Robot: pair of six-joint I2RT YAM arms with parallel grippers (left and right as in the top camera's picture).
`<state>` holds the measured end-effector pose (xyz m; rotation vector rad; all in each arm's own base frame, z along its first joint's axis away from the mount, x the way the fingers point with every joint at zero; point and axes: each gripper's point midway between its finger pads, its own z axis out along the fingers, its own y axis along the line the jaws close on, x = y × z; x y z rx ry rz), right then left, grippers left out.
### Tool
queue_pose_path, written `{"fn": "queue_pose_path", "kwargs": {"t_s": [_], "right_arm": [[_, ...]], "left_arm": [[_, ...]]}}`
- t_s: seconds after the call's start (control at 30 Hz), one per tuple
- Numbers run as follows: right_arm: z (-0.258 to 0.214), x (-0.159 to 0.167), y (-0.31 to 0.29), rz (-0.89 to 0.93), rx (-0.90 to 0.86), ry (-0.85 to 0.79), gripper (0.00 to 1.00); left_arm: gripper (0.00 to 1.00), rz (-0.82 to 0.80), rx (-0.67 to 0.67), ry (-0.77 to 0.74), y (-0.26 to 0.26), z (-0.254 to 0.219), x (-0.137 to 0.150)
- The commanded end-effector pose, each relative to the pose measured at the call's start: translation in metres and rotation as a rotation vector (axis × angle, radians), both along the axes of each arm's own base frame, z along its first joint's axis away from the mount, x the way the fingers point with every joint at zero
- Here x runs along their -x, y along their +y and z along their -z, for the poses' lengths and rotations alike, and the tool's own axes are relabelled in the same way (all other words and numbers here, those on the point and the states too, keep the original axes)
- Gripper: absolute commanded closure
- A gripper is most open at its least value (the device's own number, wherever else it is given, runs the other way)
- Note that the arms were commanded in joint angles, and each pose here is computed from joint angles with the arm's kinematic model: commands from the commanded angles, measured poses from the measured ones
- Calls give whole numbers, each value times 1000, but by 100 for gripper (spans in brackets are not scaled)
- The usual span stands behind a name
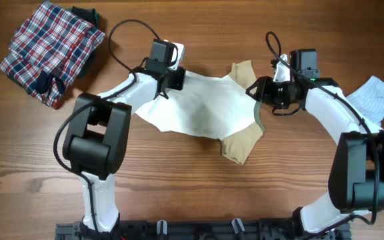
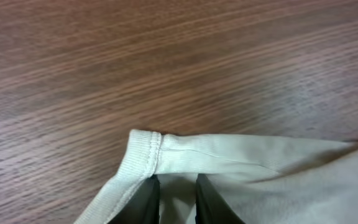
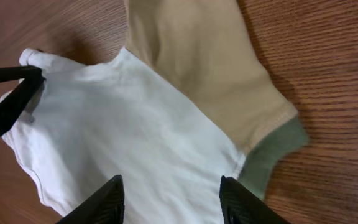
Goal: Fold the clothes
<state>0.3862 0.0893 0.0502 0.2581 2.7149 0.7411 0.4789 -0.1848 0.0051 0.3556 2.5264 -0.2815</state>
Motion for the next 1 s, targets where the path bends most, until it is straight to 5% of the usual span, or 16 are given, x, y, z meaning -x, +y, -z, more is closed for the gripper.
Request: {"fn": "queue_pose_path", "kwargs": {"t_s": [0.0, 0.43, 0.73, 0.8, 0.97], "right_arm": [[3, -4, -1, 0, 24, 4, 50], [10, -2, -14, 32, 102, 24, 48], [11, -1, -14, 31, 102, 30, 33], [11, 0, -14, 31, 102, 31, 31], [11, 0, -14, 31, 102, 31, 26]], "left_arm": [[79, -29, -56, -4, 14, 12, -4], [53, -63, -73, -74, 18, 3, -19], [34, -119, -125, -134, 34, -47, -18], [18, -137, -167, -106, 44, -52, -9], [12, -184, -178, -46, 59, -58, 6]]}}
